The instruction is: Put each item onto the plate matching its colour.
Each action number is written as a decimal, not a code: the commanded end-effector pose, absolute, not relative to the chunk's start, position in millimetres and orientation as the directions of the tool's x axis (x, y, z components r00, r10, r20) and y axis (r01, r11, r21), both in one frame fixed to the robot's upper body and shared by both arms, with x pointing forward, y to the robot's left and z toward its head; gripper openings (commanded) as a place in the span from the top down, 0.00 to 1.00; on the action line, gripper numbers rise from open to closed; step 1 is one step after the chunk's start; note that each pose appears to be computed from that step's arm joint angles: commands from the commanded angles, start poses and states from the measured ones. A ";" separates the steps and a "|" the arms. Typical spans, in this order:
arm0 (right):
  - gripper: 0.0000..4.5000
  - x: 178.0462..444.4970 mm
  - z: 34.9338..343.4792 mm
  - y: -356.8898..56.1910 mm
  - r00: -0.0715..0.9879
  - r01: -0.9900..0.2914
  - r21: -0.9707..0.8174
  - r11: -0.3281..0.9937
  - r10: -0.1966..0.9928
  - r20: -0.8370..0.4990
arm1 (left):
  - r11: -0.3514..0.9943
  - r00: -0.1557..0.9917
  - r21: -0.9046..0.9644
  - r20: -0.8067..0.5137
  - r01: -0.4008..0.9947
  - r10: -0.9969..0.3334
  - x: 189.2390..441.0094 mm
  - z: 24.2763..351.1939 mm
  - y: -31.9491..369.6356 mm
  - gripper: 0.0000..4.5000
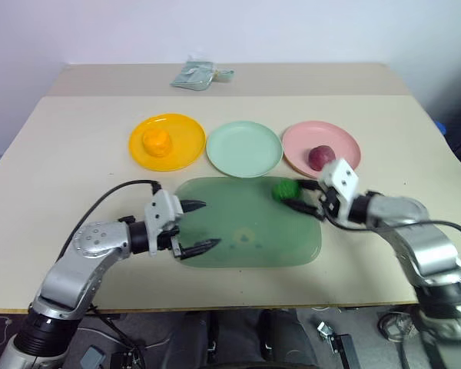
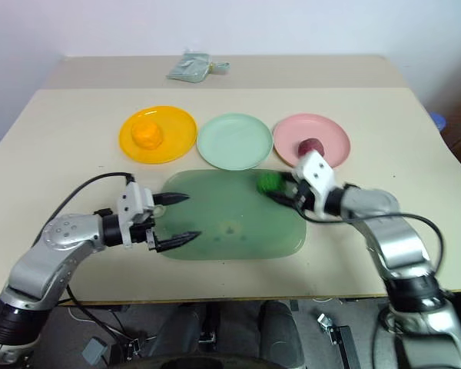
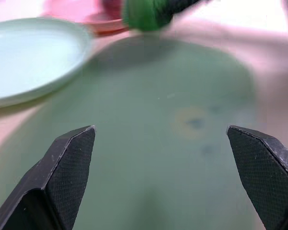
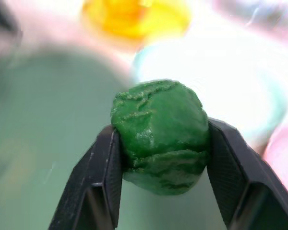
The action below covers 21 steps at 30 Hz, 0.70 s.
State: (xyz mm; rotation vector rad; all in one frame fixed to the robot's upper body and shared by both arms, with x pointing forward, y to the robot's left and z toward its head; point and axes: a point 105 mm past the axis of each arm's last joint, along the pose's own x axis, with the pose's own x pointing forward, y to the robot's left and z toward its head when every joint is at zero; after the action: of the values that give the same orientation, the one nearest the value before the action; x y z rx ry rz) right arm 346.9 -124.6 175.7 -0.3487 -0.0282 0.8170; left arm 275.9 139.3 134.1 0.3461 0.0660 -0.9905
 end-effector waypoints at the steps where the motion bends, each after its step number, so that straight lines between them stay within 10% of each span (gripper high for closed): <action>1: 0.58 396.2 181.3 -112.2 0.835 -0.539 -0.287 0.792 0.547 -0.058 | 0.623 0.701 0.349 -0.170 0.700 -0.693 292.1 143.3 172.0 0.00; 5: 0.58 422.4 177.0 -77.0 0.845 -0.524 -0.277 0.805 0.532 -0.053 | 0.654 0.736 0.359 -0.172 0.666 -0.655 287.9 138.8 184.7 0.00; 11: 0.01 423.5 190.3 -71.4 0.816 -0.550 -0.294 0.782 0.578 0.010 | 0.699 0.768 0.342 -0.130 0.628 -0.627 285.4 144.4 185.3 0.00; 21: 0.01 332.7 193.9 -184.3 0.656 -0.731 -0.295 0.615 0.753 -0.058 | 0.815 0.878 0.333 -0.107 0.474 -0.467 281.7 148.7 233.7 0.00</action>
State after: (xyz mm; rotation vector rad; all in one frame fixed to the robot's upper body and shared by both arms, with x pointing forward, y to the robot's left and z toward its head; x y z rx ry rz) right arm 348.1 -172.4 174.9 -0.3205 -0.0270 0.8178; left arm 282.6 215.4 137.9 0.3458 0.0479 -0.5731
